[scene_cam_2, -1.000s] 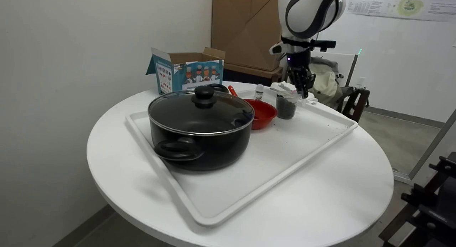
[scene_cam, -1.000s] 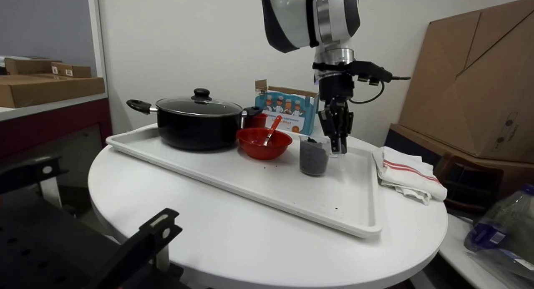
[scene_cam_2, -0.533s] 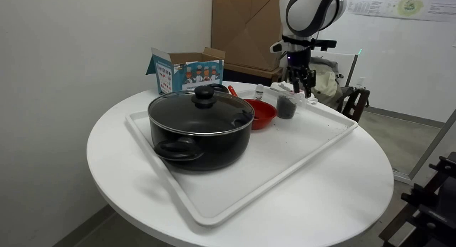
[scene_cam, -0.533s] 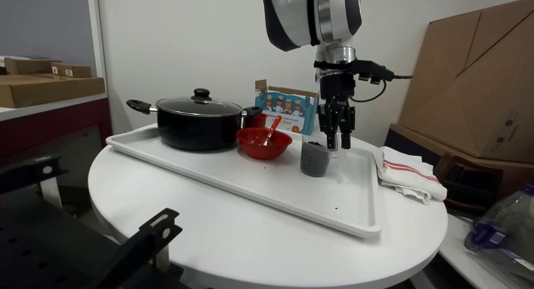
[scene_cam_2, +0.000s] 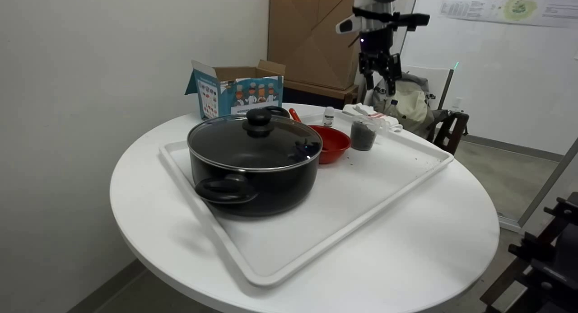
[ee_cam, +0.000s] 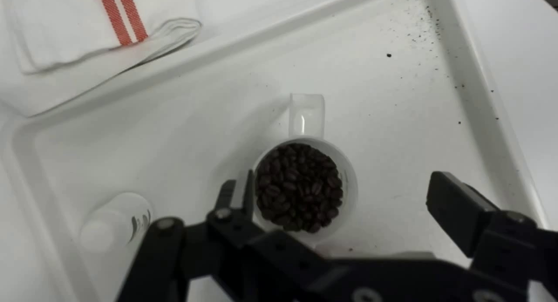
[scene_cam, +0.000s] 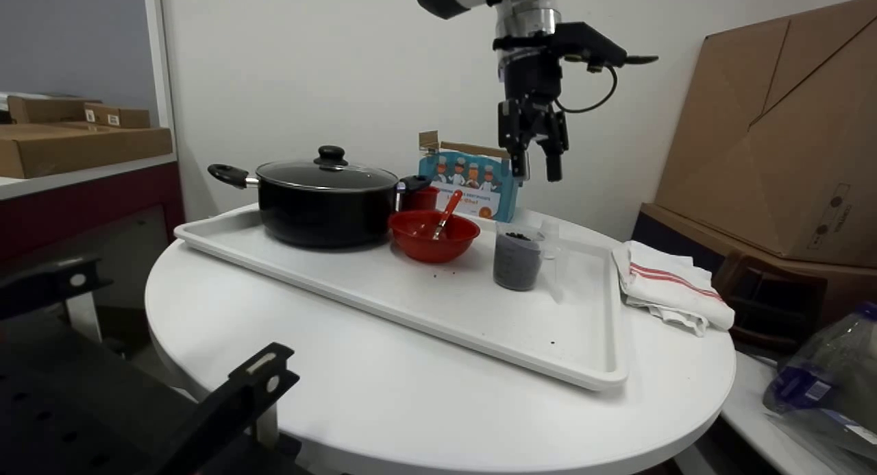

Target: Pour some of the contents of the colourless jar into the orange bowl

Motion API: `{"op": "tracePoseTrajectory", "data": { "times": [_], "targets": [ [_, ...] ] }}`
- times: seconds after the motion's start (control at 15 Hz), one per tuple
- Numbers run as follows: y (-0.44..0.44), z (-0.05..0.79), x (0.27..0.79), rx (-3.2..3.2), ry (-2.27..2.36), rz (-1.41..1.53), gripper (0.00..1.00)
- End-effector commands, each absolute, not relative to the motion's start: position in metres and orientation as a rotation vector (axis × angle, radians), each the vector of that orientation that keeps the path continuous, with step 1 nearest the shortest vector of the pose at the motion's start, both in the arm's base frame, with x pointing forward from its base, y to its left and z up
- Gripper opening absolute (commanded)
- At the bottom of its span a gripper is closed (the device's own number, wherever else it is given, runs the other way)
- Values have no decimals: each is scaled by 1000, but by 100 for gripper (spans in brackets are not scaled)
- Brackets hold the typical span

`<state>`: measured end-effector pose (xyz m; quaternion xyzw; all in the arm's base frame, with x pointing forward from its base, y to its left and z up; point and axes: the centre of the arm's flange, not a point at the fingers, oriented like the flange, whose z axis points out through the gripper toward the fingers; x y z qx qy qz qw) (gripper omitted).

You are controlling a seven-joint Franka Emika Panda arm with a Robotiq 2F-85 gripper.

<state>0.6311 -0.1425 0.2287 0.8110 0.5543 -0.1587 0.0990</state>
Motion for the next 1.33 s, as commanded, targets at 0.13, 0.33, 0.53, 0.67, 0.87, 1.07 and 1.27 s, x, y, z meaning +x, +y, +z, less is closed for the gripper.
{"op": "tracePoseTrajectory", "data": {
  "times": [0.13,0.33,0.53,0.67,0.87,1.07,1.27],
  "targets": [
    [-93,310,601,2477,1434,-440,100],
    [-82,343,597,2585,1232,-370,100],
    [-77,365,595,2734,1058,-353,100],
    [-74,373,594,2812,926,-331,100],
    [-54,374,595,2928,724,-283,100],
    [-19,376,590,3010,555,-185,100],
    [-20,373,601,2978,623,-215,100]
  ]
}}
